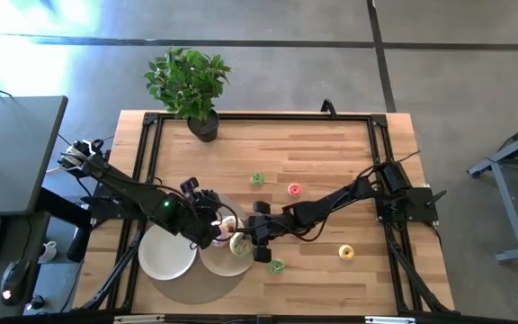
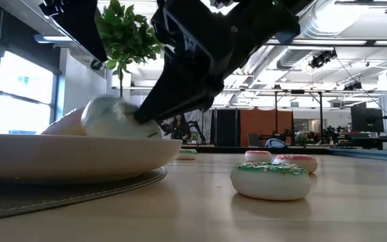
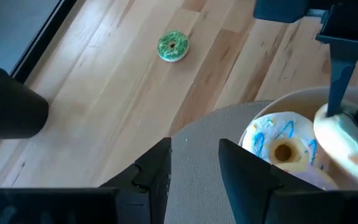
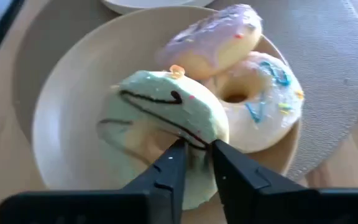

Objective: Pick & Place donuts
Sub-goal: Put the big green donut on the brown plate, then put the top small green donut on the white plate

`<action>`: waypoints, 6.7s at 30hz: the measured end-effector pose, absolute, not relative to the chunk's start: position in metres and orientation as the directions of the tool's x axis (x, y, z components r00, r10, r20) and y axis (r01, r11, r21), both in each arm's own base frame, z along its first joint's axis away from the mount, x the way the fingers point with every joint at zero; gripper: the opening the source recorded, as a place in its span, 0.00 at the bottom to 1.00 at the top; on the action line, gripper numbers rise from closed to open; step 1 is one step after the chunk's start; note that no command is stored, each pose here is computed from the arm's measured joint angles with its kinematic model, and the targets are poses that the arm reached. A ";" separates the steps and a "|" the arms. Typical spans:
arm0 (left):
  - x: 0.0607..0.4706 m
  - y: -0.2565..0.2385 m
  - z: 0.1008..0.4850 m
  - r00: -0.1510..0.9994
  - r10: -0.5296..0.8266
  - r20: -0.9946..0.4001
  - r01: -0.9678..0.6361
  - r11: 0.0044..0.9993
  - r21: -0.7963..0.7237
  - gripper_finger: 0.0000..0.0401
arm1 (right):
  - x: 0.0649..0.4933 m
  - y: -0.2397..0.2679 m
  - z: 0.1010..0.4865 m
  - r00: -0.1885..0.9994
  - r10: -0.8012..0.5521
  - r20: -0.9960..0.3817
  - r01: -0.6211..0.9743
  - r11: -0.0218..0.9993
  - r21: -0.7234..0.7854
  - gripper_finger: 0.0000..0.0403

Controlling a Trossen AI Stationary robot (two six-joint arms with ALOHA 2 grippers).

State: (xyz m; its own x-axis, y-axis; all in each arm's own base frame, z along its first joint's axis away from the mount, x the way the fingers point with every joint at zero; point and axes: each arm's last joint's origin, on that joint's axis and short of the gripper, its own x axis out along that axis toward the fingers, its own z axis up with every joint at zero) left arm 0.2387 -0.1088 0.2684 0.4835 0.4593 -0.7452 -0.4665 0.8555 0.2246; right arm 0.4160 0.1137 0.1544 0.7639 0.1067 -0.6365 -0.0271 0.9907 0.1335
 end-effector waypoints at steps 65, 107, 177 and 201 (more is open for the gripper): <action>0.377 0.050 0.137 0.464 0.230 -0.856 -0.442 0.897 0.001 0.22 | 0.256 0.062 0.282 0.230 -0.230 -0.946 0.343 0.928 -0.142 0.37; 0.152 -0.168 0.201 0.182 0.171 -0.968 -0.703 0.711 -0.006 0.02 | 0.295 0.079 0.227 0.682 0.122 -0.721 0.035 0.979 0.199 0.37; 0.152 -0.172 0.191 0.252 0.154 -0.955 -0.385 0.922 0.047 0.41 | 0.522 0.063 0.167 0.920 0.228 -0.319 -0.192 0.971 0.141 0.37; 0.158 -0.176 0.203 0.336 0.172 -0.926 -0.310 0.949 0.063 0.41 | 0.578 0.068 0.143 0.936 0.279 -0.215 -0.202 0.925 0.321 0.37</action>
State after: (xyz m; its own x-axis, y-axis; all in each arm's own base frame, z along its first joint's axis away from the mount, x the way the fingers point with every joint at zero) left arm 0.1579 -0.1757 0.2031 0.3358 0.1718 -0.9261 -0.3101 0.9486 0.0635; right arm 0.5782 0.0683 0.1428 0.9361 0.2786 -0.2146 -0.2018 0.9253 0.3211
